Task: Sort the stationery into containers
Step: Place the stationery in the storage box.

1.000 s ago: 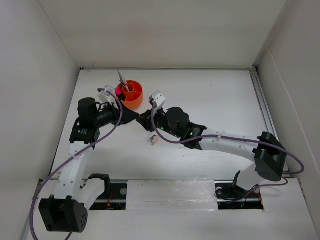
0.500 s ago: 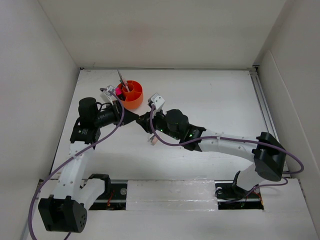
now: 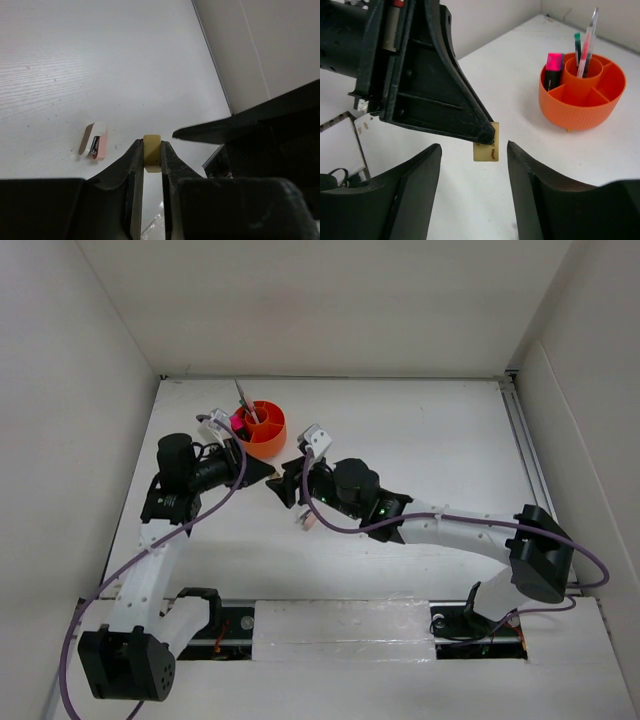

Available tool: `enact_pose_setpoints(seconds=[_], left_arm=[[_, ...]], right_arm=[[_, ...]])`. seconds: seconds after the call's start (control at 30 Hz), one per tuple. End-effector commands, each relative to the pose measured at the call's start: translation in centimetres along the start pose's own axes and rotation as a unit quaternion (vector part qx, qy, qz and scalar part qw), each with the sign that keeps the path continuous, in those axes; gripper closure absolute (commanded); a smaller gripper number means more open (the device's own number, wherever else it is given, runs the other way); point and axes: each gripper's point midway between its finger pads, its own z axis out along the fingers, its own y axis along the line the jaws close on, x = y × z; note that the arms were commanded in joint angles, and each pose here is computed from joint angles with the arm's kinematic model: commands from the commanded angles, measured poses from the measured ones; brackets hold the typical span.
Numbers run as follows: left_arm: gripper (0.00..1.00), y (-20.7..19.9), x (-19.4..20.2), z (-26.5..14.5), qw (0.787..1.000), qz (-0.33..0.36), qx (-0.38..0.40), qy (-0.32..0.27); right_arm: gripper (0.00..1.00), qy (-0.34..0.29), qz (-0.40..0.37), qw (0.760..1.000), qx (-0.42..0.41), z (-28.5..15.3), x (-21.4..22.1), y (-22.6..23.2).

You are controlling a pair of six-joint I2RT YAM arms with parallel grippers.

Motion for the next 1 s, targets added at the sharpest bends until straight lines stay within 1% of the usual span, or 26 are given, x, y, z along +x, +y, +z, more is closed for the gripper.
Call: enact_pose_setpoints(seconds=[0.0, 0.1, 0.13, 0.17, 0.27, 0.3, 0.33, 0.37, 0.4, 0.43, 0.47, 0.5, 0.57, 0.6, 0.63, 0.67, 0.7, 0.73, 0.77, 0.8, 0.83, 0.87, 0.9, 0.93, 0.97], left_arm=[[1.0, 0.1, -1.6, -0.3, 0.999, 0.023, -0.015, -0.033], [1.0, 0.5, -2.3, -0.4, 0.998, 0.021, -0.037, -0.051], [1.0, 0.4, -2.8, -0.5, 0.997, 0.025, -0.041, -0.059], [1.0, 0.7, -2.8, -0.6, 0.997, 0.021, -0.048, -0.058], [1.0, 1.2, -4.2, -0.9, 0.993, 0.02, -0.079, -0.085], [1.0, 1.5, -4.5, -0.8, 0.992, 0.009, -0.091, -0.091], [1.0, 1.8, -5.5, -1.1, 0.988, 0.013, -0.11, -0.11], [1.0, 2.2, -5.9, -1.0, 0.986, 0.004, -0.118, -0.115], [1.0, 2.8, -6.3, -0.7, 0.984, -0.011, -0.13, -0.118], [1.0, 2.9, -7.5, -0.8, 0.98, -0.013, -0.142, -0.137], [1.0, 3.3, -8.4, -0.4, 0.978, -0.022, -0.149, -0.144], [1.0, 3.8, -8.7, -0.5, 0.975, -0.022, -0.162, -0.153], [1.0, 5.6, -11.4, 0.2, 0.963, -0.036, -0.206, -0.172], [1.0, 5.8, -12.2, 0.8, 0.962, -0.045, -0.209, -0.169], [1.0, 5.3, -13.6, 2.4, 0.964, -0.04, -0.204, -0.164], [1.0, 5.8, -15.2, 2.7, 0.951, -0.034, -0.243, -0.189], [1.0, 5.5, -16.1, 3.4, 0.945, -0.03, -0.259, -0.195], [1.0, 5.1, -16.9, 4.3, 0.944, -0.023, -0.268, -0.192], [1.0, 4.5, -18.0, 6.3, 0.945, -0.021, -0.273, -0.177], [1.0, 6.9, -18.3, 7.7, 0.933, -0.022, -0.316, -0.17], [1.0, 5.9, -19.8, 6.9, 0.928, -0.013, -0.322, -0.187], [1.0, 8.0, -19.7, 8.4, 0.923, -0.019, -0.345, -0.17], [1.0, 7.6, -21.2, 8.1, 0.913, -0.015, -0.364, -0.186], [1.0, 8.1, -21.6, 8.6, 0.91, -0.01, -0.372, -0.184], [1.0, 8.8, -21.7, 8.9, 0.907, -0.007, -0.382, -0.18]], right_arm=[[0.37, -0.077, 0.006, 0.997, -0.019, -0.8, -5.0, 1.5], [0.27, -0.08, 0.007, 0.997, -0.008, -1.1, -5.1, 1.1], [0.25, -0.075, 0.006, 0.997, -0.007, -1.1, -4.6, 1.0], [0.25, -0.082, 0.007, 0.997, 0.0, -1.4, -5.2, 0.8], [0.24, -0.07, 0.002, 0.997, 0.033, -2.5, -4.4, -0.6], [0.24, -0.076, 0.004, 0.996, 0.042, -3.3, -5.1, -0.9], [0.24, -0.071, 0.004, 0.995, 0.064, -3.9, -4.8, -1.8], [0.22, -0.062, 0.002, 0.995, 0.077, -4.6, -4.0, -2.4], [0.22, -0.073, 0.011, 0.994, 0.083, -5.7, -4.9, -2.6], [0.2, -0.067, 0.01, 0.993, 0.097, -6.3, -4.6, -3.2], [0.2, -0.062, 0.014, 0.993, 0.098, -7.4, -4.5, -3.3], [0.2, -0.059, 0.013, 0.992, 0.107, -7.5, -4.1, -3.7], [0.2, -0.061, 0.018, 0.992, 0.113, -8.9, -4.6, -4.0], [0.19, -0.057, 0.022, 0.991, 0.119, -9.5, -4.1, -4.3], [0.19, -0.07, 0.026, 0.99, 0.117, -10.2, -5.0, -4.2], [0.19, -0.068, 0.03, 0.99, 0.117, -10.7, -4.9, -4.2], [0.19, -0.066, 0.029, 0.99, 0.123, -11.1, -4.8, -4.5], [0.19, -0.063, 0.028, 0.989, 0.128, -11.5, -4.5, -4.8], [0.19, -0.073, 0.035, 0.989, 0.126, -12.2, -5.3, -4.7], [0.19, -0.069, 0.034, 0.989, 0.127, -12.9, -5.2, -4.8], [0.19, -0.063, 0.033, 0.989, 0.128, -13.0, -4.9, -4.8], [0.19, -0.068, 0.038, 0.989, 0.127, -13.8, -5.1, -4.9], [0.19, -0.067, 0.038, 0.989, 0.127, -14.2, -5.2, -4.9], [0.19, -0.059, 0.036, 0.989, 0.131, -14.7, -4.4, -5.0], [0.19, -0.065, 0.037, 0.988, 0.135, -15.1, -4.8, -5.2]])
